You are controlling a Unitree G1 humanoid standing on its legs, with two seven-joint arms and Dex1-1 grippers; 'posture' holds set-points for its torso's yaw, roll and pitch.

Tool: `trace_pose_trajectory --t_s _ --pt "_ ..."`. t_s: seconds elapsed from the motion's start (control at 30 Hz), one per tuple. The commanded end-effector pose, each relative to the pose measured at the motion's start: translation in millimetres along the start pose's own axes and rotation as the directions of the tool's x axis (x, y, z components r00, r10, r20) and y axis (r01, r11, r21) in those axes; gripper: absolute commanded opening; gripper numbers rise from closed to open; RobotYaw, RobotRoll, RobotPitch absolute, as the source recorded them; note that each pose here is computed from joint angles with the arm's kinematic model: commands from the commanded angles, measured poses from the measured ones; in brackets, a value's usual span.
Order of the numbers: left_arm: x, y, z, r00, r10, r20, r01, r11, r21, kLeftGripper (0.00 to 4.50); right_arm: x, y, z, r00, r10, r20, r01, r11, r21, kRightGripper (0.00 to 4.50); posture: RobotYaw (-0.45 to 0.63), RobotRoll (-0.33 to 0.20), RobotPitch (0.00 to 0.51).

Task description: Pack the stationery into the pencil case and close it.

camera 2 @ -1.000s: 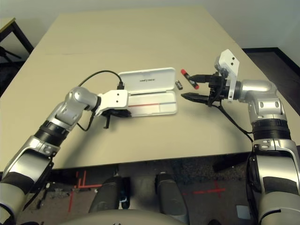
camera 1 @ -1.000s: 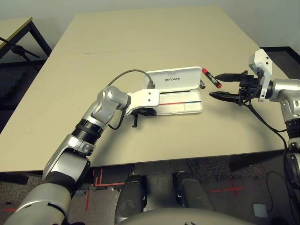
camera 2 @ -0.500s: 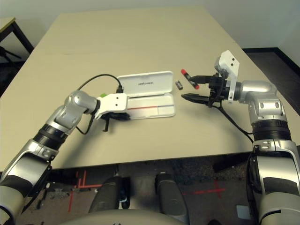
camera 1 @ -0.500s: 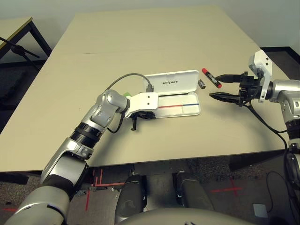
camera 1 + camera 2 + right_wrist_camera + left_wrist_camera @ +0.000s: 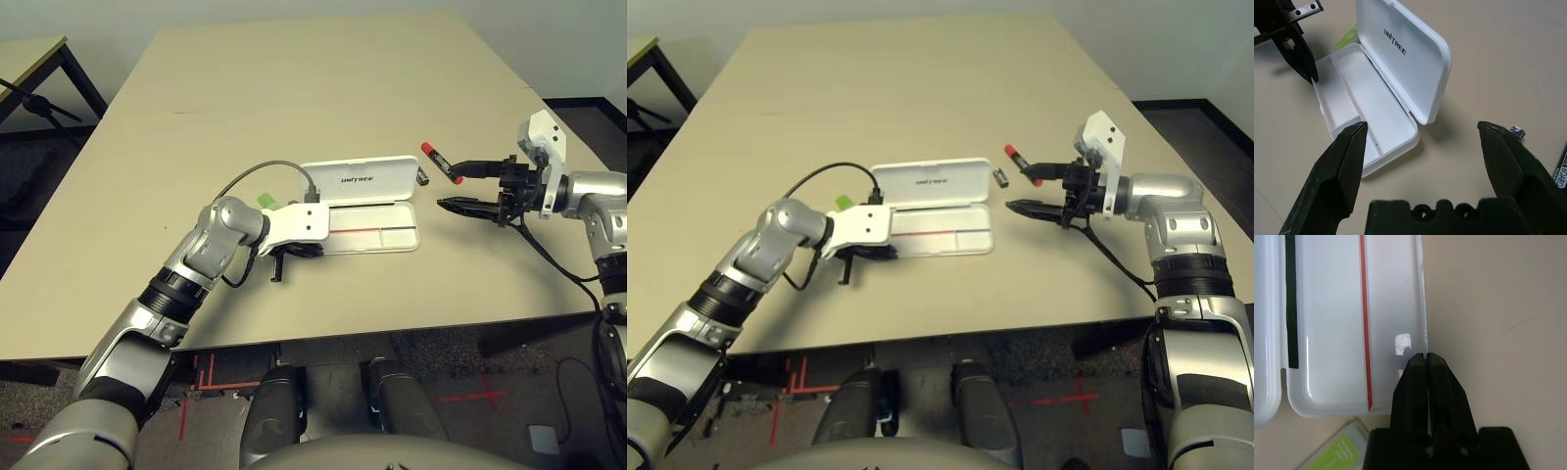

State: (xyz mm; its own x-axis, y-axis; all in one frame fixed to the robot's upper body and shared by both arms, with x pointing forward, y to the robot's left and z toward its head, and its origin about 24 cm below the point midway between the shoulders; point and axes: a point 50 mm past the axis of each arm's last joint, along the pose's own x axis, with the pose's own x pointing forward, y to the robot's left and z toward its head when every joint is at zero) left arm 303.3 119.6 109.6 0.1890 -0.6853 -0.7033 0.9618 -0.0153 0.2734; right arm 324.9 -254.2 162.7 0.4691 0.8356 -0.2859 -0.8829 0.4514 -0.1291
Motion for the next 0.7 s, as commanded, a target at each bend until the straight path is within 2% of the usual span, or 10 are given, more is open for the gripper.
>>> trace_pose_trajectory --t_s 0.03,0.3,0.4,0.7 --pt "8.9 -13.7 -4.0 0.997 -0.082 -0.007 0.081 0.996 -0.023 0.02 4.6 2.0 0.0 1.0 0.021 -0.012 -0.021 1.0 -0.01 4.5 0.01 0.0 0.1" --pt "10.5 -16.9 -3.4 0.996 -0.091 -0.002 0.091 0.996 -0.023 0.02 5.0 2.3 -2.0 1.0 0.021 -0.011 -0.021 1.0 -0.006 4.5 0.01 0.0 0.1" --pt "10.9 -16.2 -2.6 0.997 -0.083 0.006 0.083 0.996 -0.024 0.77 5.0 2.7 -3.0 1.0 0.022 -0.012 -0.022 1.0 -0.004 4.5 0.01 0.0 0.1" --pt "4.6 -17.7 5.9 0.991 -0.116 0.071 0.12 0.991 -0.053 4.23 4.4 3.3 -4.8 1.0 0.024 -0.013 -0.024 1.0 0.001 4.5 0.01 0.0 0.104"
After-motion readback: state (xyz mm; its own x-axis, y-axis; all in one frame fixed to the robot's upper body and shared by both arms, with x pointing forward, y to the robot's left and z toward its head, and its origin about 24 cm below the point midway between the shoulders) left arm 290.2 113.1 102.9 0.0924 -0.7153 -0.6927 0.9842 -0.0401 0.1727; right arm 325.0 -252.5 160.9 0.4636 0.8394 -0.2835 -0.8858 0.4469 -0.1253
